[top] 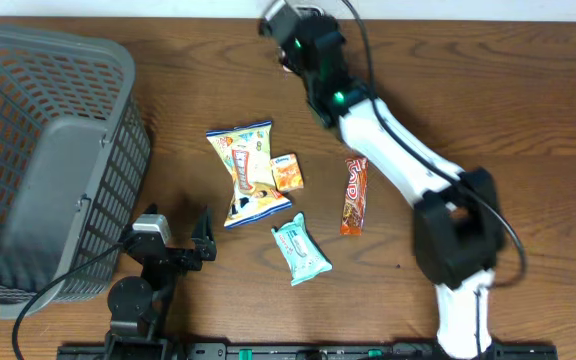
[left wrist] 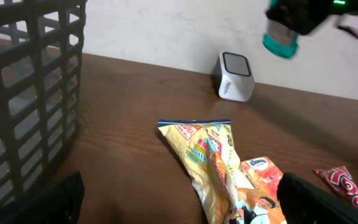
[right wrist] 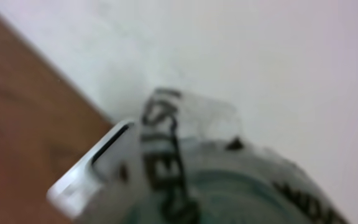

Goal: Scan the item barcode

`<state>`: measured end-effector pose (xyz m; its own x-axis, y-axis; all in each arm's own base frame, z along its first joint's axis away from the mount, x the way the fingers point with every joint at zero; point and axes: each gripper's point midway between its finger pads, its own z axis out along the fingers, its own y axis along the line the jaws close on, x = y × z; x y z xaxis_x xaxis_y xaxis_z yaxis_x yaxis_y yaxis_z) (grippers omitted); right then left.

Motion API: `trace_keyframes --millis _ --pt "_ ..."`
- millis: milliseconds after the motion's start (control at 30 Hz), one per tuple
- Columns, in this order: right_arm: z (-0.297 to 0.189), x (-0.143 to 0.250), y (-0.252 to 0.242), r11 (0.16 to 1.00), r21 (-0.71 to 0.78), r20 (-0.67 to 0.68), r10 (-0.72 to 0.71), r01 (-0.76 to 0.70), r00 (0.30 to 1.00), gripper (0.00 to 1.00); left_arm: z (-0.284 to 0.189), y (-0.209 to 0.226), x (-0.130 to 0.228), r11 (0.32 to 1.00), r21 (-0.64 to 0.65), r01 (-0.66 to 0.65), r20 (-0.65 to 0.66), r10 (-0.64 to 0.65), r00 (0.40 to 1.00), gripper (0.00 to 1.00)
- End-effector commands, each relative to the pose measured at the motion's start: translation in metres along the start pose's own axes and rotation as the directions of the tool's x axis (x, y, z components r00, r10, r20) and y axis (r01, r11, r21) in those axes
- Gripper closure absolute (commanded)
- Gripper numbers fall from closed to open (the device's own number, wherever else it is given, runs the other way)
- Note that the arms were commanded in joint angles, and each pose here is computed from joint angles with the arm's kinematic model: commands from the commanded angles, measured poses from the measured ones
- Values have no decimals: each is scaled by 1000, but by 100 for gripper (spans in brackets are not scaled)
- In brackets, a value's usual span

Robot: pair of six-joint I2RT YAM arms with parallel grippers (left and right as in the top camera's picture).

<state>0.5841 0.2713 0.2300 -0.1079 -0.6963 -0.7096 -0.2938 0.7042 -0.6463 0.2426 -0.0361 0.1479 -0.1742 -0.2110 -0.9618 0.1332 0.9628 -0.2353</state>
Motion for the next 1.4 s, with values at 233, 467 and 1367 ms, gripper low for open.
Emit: trace_keyframes --millis 233,467,1367 --pt "80 6 -13 934 259 -134 -217 245 967 85 2 4 16 1000 -8 20 -40 -20 999 2" --pt "90 16 1 914 248 -172 -286 322 943 83 2 4 16 1000 -8 20 -40 -20 999 2" --pt "-2 214 -159 935 257 -780 51 245 623 94 2 4 16 1000 -8 20 -40 -20 999 2"
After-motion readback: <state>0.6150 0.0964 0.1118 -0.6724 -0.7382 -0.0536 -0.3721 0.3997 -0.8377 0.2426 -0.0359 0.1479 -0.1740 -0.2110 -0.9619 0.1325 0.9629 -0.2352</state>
